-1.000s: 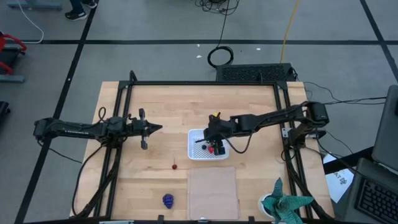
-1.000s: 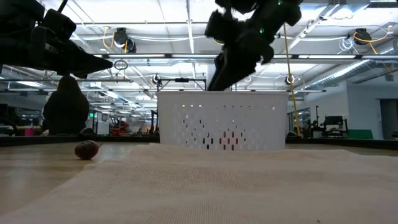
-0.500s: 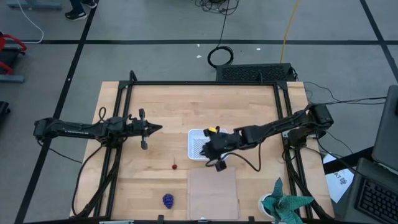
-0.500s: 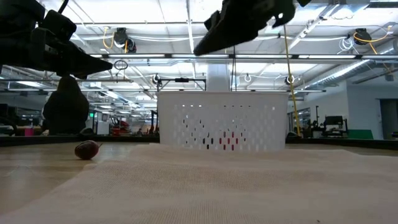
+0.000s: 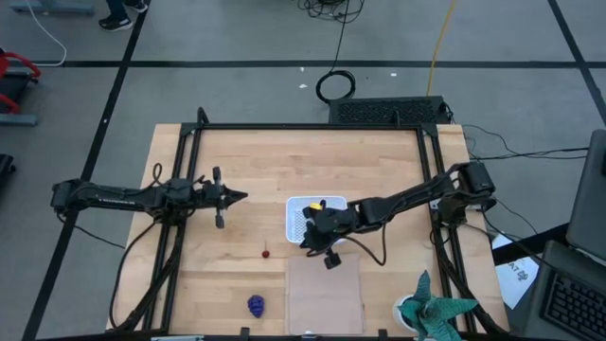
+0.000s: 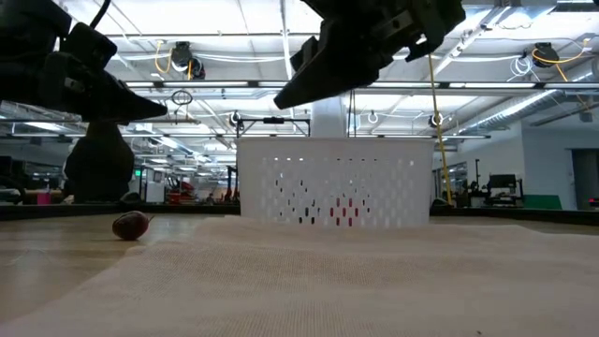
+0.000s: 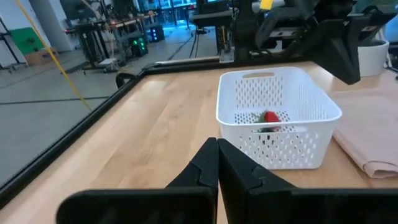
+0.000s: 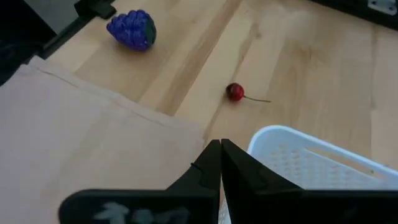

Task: Pick and placing Produce into tupperware
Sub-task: Adjust the white bin

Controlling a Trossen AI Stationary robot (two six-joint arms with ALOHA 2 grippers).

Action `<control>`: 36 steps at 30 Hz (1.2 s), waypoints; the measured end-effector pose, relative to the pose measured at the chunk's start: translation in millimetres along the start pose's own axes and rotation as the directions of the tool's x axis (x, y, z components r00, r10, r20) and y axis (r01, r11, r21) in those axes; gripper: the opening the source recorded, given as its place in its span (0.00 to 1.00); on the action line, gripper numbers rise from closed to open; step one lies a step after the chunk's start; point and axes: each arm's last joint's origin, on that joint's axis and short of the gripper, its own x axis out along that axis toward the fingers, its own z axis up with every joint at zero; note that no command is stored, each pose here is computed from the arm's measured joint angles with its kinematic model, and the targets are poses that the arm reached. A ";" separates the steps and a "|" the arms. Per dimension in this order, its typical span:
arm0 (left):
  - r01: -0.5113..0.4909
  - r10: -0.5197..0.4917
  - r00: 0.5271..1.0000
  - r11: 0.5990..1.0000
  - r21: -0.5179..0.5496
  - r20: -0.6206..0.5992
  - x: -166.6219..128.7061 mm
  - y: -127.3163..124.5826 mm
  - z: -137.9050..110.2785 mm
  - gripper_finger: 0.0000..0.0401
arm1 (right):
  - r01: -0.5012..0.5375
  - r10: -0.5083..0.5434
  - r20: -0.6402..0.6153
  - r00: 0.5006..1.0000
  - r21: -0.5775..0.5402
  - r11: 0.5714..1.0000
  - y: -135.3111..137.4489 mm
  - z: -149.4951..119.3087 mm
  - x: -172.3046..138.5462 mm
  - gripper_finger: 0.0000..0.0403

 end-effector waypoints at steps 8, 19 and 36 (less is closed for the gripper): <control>0.000 0.000 1.000 1.000 0.002 -0.001 0.0 0.0 -0.1 0.01 | -0.007 0.007 -0.001 1.000 -0.007 1.000 2.9 -1.5 5.0 0.00; 0.000 0.000 1.000 1.000 0.000 -0.001 0.0 0.0 -0.1 0.01 | 0.036 -0.036 0.003 0.999 -0.005 0.999 0.8 0.7 1.7 0.00; -0.001 0.001 1.000 1.000 -0.022 0.005 0.0 0.1 0.5 0.01 | 0.137 -0.129 -0.080 0.988 0.109 0.985 -55.3 -13.1 -27.2 0.00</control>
